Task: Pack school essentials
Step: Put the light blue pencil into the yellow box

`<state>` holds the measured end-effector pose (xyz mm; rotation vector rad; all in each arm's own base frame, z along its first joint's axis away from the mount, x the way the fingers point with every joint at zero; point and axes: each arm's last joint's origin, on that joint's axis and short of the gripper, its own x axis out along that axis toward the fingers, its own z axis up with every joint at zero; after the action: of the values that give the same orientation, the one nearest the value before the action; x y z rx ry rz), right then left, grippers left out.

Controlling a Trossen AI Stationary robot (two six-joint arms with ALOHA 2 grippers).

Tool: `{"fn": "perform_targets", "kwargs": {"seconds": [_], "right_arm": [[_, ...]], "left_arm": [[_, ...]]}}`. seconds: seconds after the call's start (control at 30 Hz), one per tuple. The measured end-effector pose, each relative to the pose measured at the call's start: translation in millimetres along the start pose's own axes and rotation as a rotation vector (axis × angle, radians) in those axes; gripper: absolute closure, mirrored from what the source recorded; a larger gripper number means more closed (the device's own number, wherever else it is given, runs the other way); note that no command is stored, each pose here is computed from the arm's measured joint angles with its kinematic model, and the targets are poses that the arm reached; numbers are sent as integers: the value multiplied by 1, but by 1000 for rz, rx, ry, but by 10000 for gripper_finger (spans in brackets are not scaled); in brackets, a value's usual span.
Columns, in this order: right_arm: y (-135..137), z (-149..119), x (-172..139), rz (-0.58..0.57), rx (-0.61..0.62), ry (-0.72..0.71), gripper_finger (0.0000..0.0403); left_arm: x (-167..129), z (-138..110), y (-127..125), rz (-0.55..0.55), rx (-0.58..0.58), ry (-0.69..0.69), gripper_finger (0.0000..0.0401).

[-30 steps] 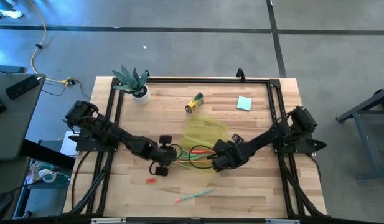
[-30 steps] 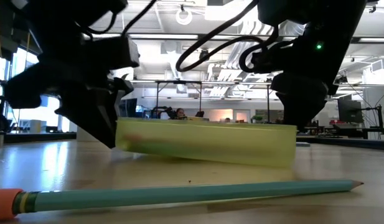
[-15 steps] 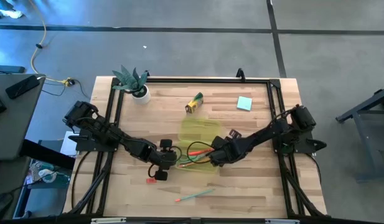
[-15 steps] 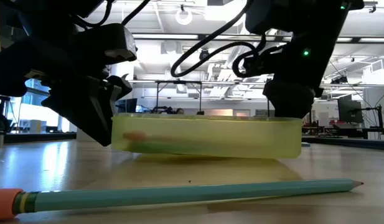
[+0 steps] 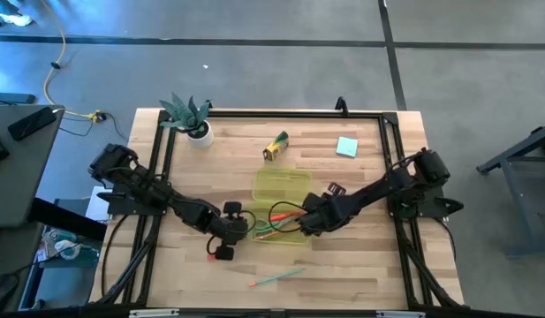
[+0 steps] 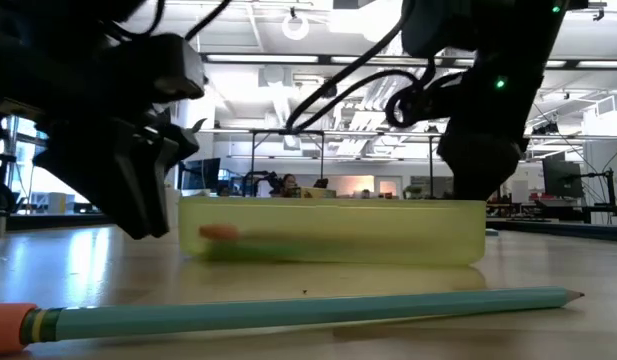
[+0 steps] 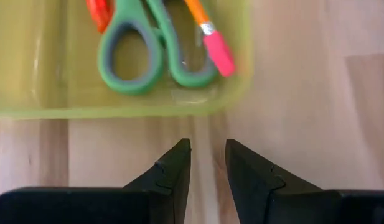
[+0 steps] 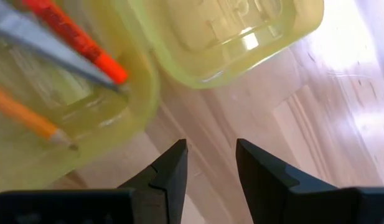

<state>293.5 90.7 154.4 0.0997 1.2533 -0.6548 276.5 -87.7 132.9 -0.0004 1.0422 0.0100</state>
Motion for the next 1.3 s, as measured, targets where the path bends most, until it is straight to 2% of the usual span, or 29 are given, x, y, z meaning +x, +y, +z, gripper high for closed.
{"fn": "perform_targets", "kwargs": {"seconds": [0.27,0.4,0.6,0.7,0.83,1.0,1.3], "right_arm": [[-8,-9,-27,-29,29,-74,274],[-9,-15,-41,-10,69,-109,274],[-7,-21,-50,8,89,-138,274],[-6,-22,-51,12,84,-140,274],[-6,-23,-51,10,96,-138,274],[-6,-23,-51,10,96,-138,274],[-6,-22,-51,4,92,-146,274]], "left_arm": [[-7,-5,-16,-29,-26,7,311],[-10,-1,-26,-69,-64,-58,311],[-21,13,-48,-141,-33,-150,311],[-31,25,-60,-164,20,-186,311],[-48,41,-74,-116,73,-233,311],[-67,50,-89,-28,108,-260,311],[-80,51,-107,-44,27,-321,296]]}}
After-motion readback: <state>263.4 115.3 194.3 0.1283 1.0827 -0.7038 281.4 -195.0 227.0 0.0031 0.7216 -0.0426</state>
